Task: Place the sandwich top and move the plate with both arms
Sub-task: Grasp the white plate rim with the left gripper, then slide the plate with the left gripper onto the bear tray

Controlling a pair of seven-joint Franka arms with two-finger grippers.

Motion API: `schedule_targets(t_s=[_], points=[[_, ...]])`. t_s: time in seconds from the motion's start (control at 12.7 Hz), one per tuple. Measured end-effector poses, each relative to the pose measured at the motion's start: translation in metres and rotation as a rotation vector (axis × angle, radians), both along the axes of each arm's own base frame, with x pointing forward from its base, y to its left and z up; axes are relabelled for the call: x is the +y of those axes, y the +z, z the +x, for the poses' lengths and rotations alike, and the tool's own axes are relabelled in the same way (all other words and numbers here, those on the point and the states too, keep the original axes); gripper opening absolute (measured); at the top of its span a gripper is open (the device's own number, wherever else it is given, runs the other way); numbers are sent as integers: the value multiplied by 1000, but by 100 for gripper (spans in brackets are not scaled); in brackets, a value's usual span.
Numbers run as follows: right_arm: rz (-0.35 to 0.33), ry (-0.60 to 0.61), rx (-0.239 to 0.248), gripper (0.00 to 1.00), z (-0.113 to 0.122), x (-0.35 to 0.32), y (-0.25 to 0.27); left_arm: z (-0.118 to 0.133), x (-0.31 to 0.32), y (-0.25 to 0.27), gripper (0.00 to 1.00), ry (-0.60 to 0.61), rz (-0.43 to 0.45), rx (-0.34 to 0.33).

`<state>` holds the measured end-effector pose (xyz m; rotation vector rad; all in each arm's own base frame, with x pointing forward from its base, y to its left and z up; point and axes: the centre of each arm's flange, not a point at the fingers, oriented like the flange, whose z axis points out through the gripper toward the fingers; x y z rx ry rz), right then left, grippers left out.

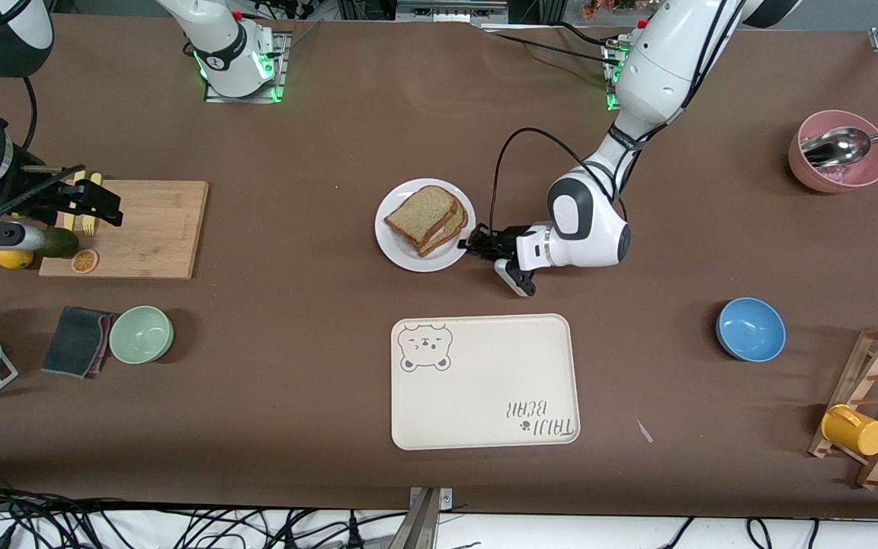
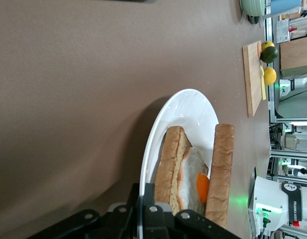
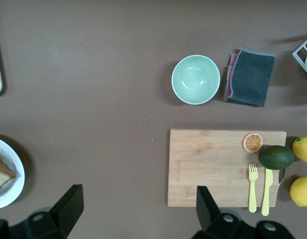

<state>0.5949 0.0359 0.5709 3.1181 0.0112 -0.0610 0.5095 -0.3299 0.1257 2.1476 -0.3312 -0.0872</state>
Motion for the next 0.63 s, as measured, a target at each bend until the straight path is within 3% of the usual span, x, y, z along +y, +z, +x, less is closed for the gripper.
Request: schedule_targets(t_s=[0.31, 0.63], points=[[2, 15, -2, 100, 0, 7, 0, 8, 4, 5, 5, 73, -22, 78], [3, 22, -4, 100, -1, 12, 1, 28, 12, 28, 5, 96, -75, 81]])
